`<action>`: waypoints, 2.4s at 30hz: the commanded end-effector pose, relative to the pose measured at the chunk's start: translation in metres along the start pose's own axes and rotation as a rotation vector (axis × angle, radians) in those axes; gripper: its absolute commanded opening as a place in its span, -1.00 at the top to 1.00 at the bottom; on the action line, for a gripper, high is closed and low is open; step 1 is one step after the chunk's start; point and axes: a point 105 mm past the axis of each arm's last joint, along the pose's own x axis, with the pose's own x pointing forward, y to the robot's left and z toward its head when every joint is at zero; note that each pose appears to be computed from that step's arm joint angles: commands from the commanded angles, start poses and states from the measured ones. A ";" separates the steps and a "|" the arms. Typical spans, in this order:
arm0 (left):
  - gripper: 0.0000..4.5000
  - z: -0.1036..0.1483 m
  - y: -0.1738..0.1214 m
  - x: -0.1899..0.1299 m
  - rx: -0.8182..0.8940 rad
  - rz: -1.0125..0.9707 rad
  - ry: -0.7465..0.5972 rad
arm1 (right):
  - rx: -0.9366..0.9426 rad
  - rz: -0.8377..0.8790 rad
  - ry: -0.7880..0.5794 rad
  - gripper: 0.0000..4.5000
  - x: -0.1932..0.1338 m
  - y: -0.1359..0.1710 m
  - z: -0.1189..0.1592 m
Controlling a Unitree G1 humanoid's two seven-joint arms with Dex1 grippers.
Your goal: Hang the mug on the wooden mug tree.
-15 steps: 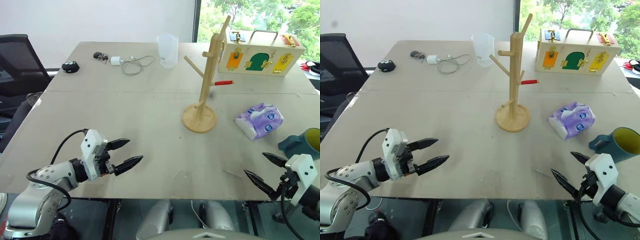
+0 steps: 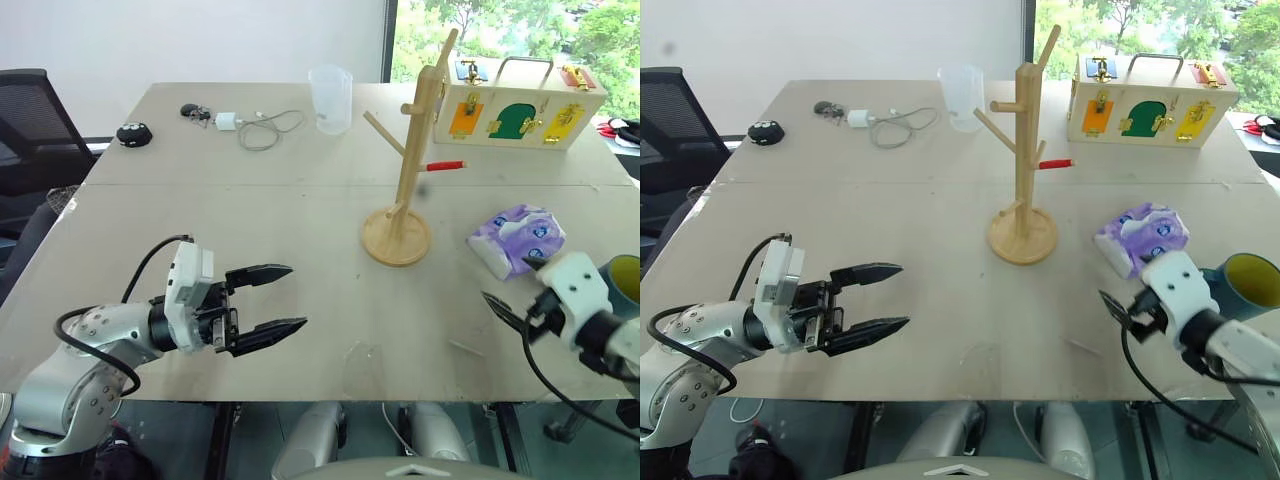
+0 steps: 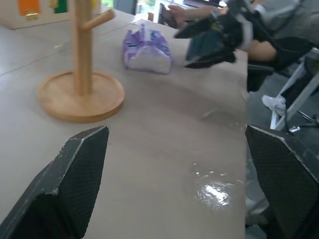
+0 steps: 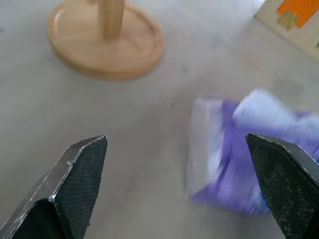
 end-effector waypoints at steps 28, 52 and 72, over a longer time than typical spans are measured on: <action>-1.00 0.017 -0.015 0.010 0.079 0.063 -0.071 | -0.206 -0.112 0.221 0.96 0.064 -0.050 0.016; -1.00 0.018 -0.008 0.022 0.086 0.041 -0.105 | -0.244 -0.071 0.009 -0.62 0.121 -0.149 0.036; -1.00 0.020 0.009 0.029 0.044 -0.137 -0.115 | 0.509 -0.210 -0.190 -0.80 -0.044 0.022 0.005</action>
